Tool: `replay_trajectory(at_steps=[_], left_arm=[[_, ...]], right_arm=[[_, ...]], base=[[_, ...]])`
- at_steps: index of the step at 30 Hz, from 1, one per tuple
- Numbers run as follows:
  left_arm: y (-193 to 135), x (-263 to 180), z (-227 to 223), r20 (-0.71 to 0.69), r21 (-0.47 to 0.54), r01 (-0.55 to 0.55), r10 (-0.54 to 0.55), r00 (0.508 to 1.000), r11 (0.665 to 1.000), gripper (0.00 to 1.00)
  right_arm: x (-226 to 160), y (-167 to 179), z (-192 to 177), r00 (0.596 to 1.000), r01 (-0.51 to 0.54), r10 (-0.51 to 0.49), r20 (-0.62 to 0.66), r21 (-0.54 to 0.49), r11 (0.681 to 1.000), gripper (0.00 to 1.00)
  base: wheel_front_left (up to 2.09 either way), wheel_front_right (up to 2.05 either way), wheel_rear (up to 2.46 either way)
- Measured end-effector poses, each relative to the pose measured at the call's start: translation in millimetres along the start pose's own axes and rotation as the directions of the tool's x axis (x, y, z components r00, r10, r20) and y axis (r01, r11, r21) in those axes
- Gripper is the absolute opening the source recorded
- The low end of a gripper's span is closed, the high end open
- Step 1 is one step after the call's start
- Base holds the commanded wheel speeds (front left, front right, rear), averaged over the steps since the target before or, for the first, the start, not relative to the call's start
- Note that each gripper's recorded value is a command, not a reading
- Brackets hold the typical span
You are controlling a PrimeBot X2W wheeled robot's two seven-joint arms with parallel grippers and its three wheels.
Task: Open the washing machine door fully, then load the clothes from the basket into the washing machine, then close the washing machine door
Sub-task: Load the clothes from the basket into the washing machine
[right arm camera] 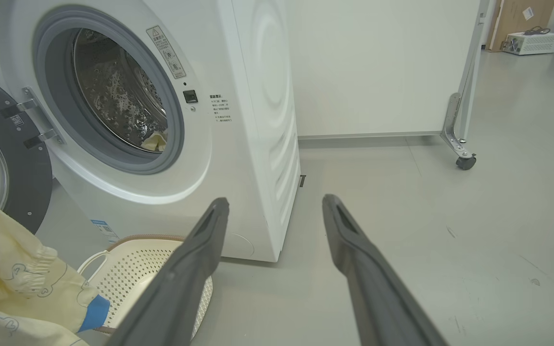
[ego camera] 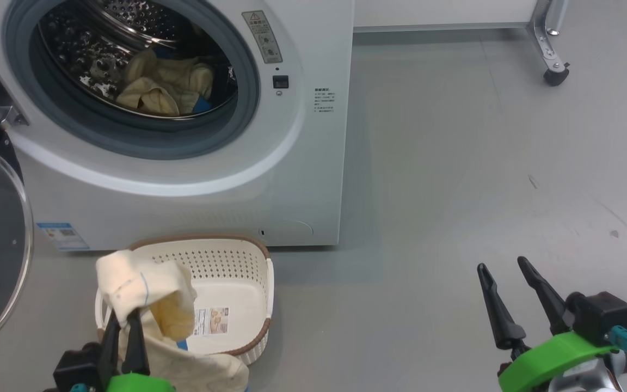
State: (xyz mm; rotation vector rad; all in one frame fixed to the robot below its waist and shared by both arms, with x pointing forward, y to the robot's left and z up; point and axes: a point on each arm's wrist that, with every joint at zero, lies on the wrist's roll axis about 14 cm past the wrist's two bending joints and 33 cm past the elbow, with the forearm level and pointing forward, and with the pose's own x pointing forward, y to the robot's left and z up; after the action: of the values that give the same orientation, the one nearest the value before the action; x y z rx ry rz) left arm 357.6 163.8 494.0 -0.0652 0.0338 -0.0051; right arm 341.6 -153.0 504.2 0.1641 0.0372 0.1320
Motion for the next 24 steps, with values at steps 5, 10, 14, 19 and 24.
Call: replay_trajectory(at_steps=[5, 10, 14, 19, 24], left_arm=[[-2.3, -0.3, -1.1, -0.005, 0.0, 0.007, -0.007, 1.0, 1.0, 0.0], [-4.4, 0.0, -3.1, -0.012, 0.0, 0.012, -0.012, 1.0, 1.0, 0.0], [-4.7, 3.5, -9.4, -0.038, 0.001, 0.013, -0.013, 0.999, 1.0, 0.0], [-6.0, 22.2, -11.8, -0.055, -0.011, 0.018, -0.018, 0.998, 1.0, 0.0], [-8.9, 54.5, -13.6, -0.069, -0.024, 0.037, -0.039, 0.997, 0.999, 0.0]], right_arm=[[-0.1, -0.1, -0.2, 1.0, 0.001, -0.001, 0.0, -0.001, 1.0, 1.0], [0.1, -0.6, -1.4, 1.0, 0.002, -0.002, -0.004, 0.0, 1.0, 1.0], [1.0, -1.3, -5.0, 1.0, 0.005, -0.005, -0.015, 0.002, 1.0, 1.0], [3.5, -2.1, -12.0, 0.999, 0.008, -0.007, -0.038, 0.007, 1.0, 1.0], [13.6, -2.6, -13.7, 0.999, 0.007, -0.007, -0.04, 0.011, 1.0, 1.0]], base=[[0.0, 0.0, 0.0], [0.0, 0.0, 0.0], [0.0, 0.0, 0.0], [0.0, 0.0, 0.0], [0.0, 0.0, 0.0]])
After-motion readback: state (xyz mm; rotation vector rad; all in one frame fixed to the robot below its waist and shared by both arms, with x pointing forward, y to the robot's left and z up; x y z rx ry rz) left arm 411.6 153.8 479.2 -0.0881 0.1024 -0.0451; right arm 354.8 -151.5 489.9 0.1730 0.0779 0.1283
